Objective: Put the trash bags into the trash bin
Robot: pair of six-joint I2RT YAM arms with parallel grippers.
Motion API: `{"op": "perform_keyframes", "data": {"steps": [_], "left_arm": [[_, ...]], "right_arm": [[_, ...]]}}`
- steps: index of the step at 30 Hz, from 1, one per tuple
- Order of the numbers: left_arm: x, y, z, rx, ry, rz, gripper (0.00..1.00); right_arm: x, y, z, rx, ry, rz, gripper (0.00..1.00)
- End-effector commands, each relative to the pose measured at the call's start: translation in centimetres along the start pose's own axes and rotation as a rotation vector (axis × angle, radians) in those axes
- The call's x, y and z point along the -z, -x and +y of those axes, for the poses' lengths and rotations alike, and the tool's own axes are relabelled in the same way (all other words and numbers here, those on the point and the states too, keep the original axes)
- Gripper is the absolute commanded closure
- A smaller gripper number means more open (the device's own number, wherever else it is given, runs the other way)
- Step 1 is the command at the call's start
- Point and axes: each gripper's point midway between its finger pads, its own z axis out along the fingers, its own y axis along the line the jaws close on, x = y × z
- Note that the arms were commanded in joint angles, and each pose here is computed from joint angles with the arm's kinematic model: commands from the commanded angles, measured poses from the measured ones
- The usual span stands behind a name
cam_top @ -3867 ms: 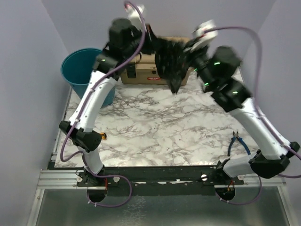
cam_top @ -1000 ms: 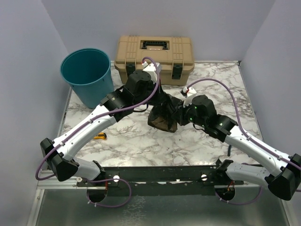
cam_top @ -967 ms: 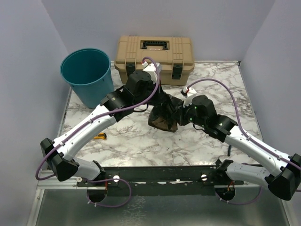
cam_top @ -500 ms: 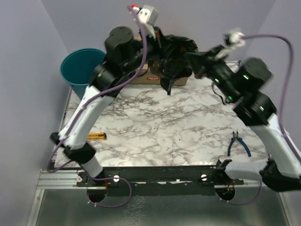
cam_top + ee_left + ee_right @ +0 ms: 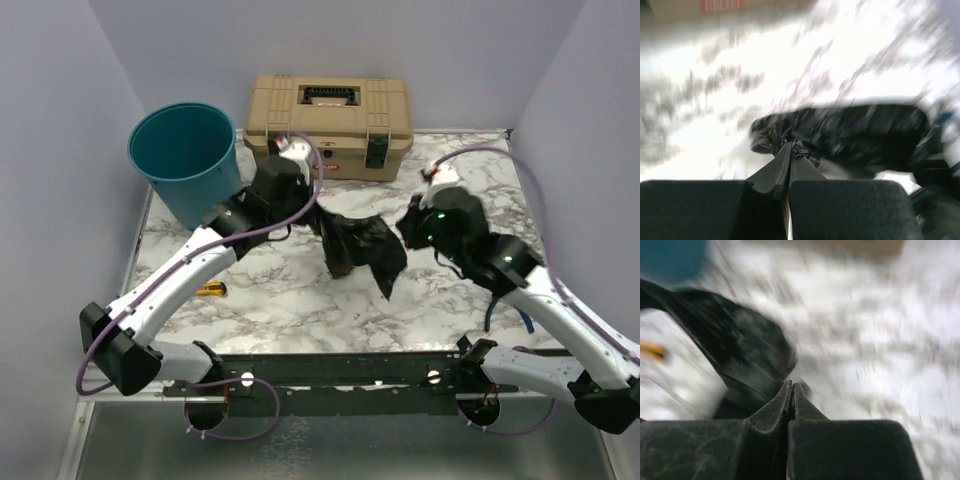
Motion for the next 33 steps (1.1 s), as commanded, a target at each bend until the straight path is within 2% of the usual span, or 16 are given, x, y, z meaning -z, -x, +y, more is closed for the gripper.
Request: {"op": "perform_keyframes", "data": {"steps": [1, 6, 11, 18, 21, 26, 31, 33], "left_arm": [[6.7, 12.6, -3.9, -0.025, -0.112, -0.337, 1.0], [8.6, 13.5, -4.3, -0.004, -0.137, -0.377, 1.0], [8.4, 13.4, -5.3, -0.033, -0.172, -0.314, 1.0], [4.8, 11.3, -7.0, -0.035, -0.193, -0.131, 1.0], [3.9, 10.8, -8.3, -0.024, -0.195, -0.109, 1.0], [2.8, 10.8, -9.9, 0.003, -0.167, -0.101, 1.0], [3.5, 13.1, -10.3, 0.051, -0.146, -0.167, 1.0], [4.0, 14.2, -9.8, 0.073, -0.118, -0.205, 1.0]], "right_arm": [[6.2, 10.4, 0.8, -0.069, 0.052, -0.312, 0.99], [6.5, 8.8, 1.9, -0.107, 0.149, -0.31, 0.99], [6.8, 7.9, 3.6, -0.128, 0.267, -0.321, 0.71], [5.6, 5.6, 11.2, -0.038, 0.646, -0.134, 0.57], [4.3, 5.2, 13.4, -0.056, 0.725, -0.091, 0.56], [2.4, 5.3, 15.9, -0.101, 0.758, -0.131, 0.57], [-1.1, 3.2, 17.6, -0.176, 0.716, -0.132, 0.6], [-3.0, 1.7, 16.9, -0.208, 0.623, -0.144, 0.6]]}}
